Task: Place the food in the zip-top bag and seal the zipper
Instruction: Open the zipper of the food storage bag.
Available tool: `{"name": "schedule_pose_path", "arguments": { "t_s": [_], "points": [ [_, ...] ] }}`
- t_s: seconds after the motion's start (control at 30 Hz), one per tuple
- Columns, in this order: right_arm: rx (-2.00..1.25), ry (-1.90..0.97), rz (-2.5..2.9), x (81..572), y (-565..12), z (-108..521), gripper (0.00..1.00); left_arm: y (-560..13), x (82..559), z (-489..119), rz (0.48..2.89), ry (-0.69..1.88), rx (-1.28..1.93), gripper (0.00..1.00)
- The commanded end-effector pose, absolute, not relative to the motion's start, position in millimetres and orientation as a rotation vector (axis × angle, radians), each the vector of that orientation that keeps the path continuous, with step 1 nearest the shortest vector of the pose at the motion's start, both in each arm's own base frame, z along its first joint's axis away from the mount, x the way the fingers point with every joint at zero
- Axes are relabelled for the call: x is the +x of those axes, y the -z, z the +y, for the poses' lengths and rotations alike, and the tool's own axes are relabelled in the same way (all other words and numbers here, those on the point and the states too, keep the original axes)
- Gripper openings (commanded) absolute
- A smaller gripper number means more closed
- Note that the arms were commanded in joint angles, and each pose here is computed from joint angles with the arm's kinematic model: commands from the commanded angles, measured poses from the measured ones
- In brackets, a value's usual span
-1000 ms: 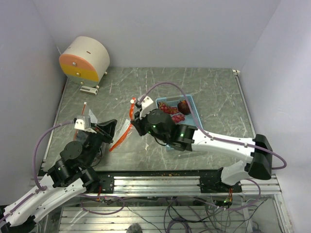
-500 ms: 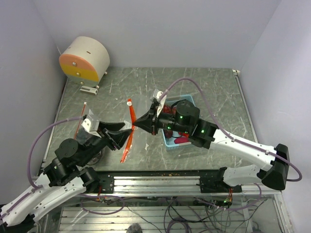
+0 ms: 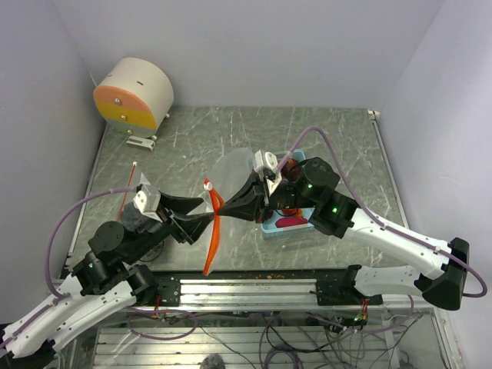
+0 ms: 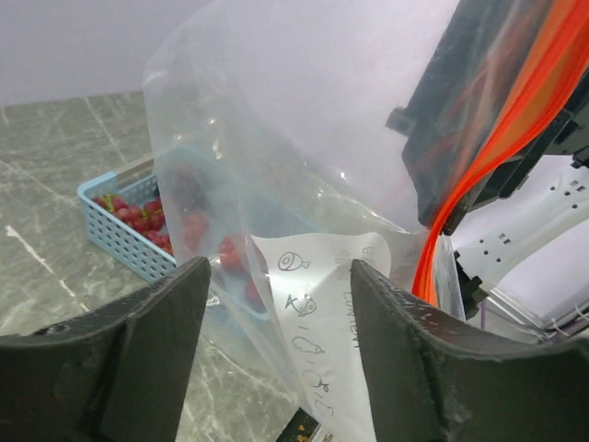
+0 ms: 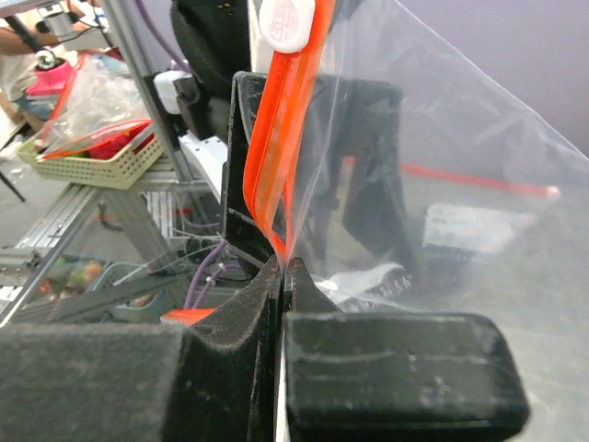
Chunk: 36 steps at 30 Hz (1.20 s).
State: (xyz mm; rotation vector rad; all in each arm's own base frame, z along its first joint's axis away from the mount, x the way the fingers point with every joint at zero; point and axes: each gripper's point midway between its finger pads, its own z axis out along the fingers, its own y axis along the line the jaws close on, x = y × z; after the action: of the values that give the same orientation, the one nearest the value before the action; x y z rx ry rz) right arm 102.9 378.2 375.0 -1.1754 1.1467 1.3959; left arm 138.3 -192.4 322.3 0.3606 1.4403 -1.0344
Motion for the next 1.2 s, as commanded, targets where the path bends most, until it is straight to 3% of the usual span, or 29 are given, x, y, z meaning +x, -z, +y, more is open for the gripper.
{"name": "schedule_pose_path", "arguments": {
  "t_s": [0.0,0.13,0.17,0.2,0.23,0.27,0.3,0.53,0.7,0.73,0.83,0.93,1.17],
  "points": [
    [-1.234,-1.454,1.074,91.7,-377.9,379.7,0.0,-328.1,127.7,-210.3,1.394,1.139,0.425,0.77],
    [-1.247,-1.468,1.062,89.1,-376.3,379.9,0.0,-329.5,126.5,-220.9,1.378,1.169,0.463,0.73],
    [-1.247,-1.469,1.061,88.8,-376.5,380.0,0.0,-330.2,125.4,-223.5,1.368,1.178,0.477,0.62],
    [-1.247,-1.47,1.064,88.7,-375.9,380.2,0.0,-331.0,123.6,-226.4,1.355,1.19,0.494,0.44],
    [-1.247,-1.464,1.072,89.8,-375.1,380.7,0.0,-332.6,122.5,-228.4,1.344,1.198,0.506,0.17],
    [-1.239,-1.451,1.084,92.4,-374.4,381.0,0.0,-333.2,122.3,-229.3,1.343,1.201,0.509,0.08],
    [-1.225,-1.433,1.104,96.8,-373.1,381.1,0.0,-332.4,122.2,-230.1,1.347,1.201,0.515,0.07],
    [-1.081,-1.188,1.311,144.5,-352.3,374.4,0.0,-309.8,148.9,-193.9,1.529,0.962,0.364,0.07],
    [-1.134,-1.167,1.323,141.9,-339.0,373.0,0.0,-321.3,143.9,-167.3,1.522,0.91,0.306,0.07],
    [-1.151,-1.181,1.306,137.8,-339.5,372.4,0.0,-327.3,139.9,-164.5,1.497,0.923,0.309,0.12],
    [-1.204,-1.225,1.247,124.8,-343.1,370.8,0.0,-348.1,126.7,-156.2,1.391,0.982,0.305,0.41],
    [-1.248,-1.279,1.19,111.5,-348.4,369.2,0.0,-365.7,110.5,-154.8,1.263,1.069,0.325,0.53],
    [-1.277,-1.311,1.179,106.8,-346.9,372.2,0.0,-371.7,113.3,-170.0,1.225,1.127,0.326,0.41]
  ]
}}
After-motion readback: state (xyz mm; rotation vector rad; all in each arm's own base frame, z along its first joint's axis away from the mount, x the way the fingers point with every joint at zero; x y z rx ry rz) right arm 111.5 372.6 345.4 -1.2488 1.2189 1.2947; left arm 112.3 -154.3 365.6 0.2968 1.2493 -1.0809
